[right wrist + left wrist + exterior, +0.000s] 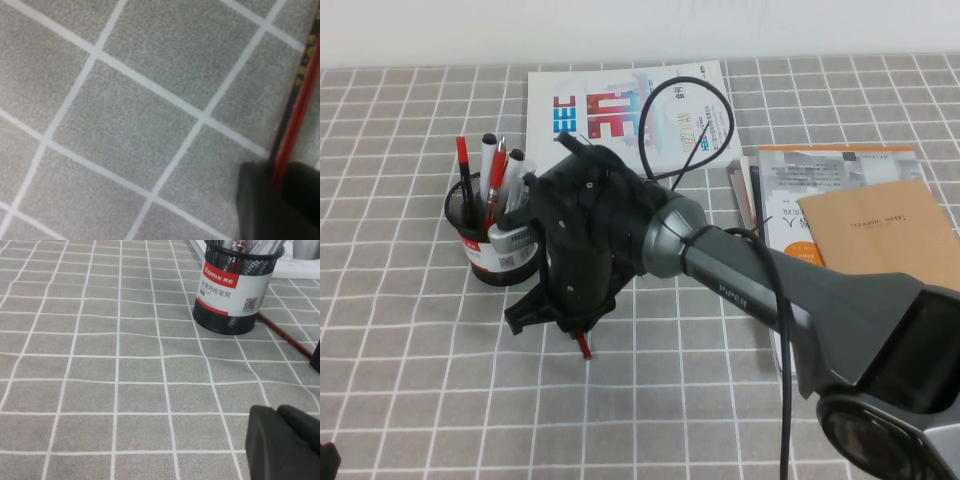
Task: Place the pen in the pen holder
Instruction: Pick up the pen on the table, then place the pen onto the pen holder
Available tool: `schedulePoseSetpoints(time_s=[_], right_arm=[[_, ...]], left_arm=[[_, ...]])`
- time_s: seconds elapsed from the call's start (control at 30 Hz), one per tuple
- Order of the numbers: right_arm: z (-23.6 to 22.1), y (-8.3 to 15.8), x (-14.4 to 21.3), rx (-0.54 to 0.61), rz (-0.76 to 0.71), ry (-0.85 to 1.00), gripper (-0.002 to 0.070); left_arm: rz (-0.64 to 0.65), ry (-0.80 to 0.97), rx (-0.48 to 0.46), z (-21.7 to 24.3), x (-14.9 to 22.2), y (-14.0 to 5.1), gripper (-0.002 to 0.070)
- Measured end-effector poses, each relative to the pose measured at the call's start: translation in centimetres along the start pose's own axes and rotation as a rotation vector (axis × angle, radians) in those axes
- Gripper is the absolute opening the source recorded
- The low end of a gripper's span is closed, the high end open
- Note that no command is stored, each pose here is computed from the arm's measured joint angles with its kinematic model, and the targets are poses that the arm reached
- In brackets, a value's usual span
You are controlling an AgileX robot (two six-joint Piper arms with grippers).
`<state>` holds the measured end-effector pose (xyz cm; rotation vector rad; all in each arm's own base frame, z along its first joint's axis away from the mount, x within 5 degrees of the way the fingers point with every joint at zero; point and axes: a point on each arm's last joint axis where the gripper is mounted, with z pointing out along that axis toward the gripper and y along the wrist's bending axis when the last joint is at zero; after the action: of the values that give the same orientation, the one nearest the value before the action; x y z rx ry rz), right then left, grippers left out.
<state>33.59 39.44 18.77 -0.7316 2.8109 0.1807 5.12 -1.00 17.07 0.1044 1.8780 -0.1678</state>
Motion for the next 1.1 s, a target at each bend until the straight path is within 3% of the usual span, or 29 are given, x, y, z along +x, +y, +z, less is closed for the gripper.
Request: schedulePoseSetpoints(time_s=[0.07,0.37,0.77,0.93,1.1], right_arm=[[0.0,0.0,0.0,0.002,-0.001,-0.001,0.0025],[-0.3,-0.5,0.3,0.04,0.013,-0.004,0.0009],[-2.6,-3.7,4.1,0.176,0.06,0.08,0.0006],[-6.9,-4.7,4.8,0.218,0.102,-0.004,0.0006],[-12.5,-5.5,6.4,0.163,0.168,-0.153,0.0006]], left_arm=[[0.0,0.0,0.0,0.0,0.0,0.0,-0.0005],[0.0,0.0,0.0,0.0,0.0,0.0,-0.0005],[0.0,0.0,0.0,0.0,0.0,0.0,-0.0005],[0.0,0.0,0.0,0.0,0.0,0.0,-0.0005],[0.0,0.0,0.0,0.0,0.0,0.0,-0.0005]])
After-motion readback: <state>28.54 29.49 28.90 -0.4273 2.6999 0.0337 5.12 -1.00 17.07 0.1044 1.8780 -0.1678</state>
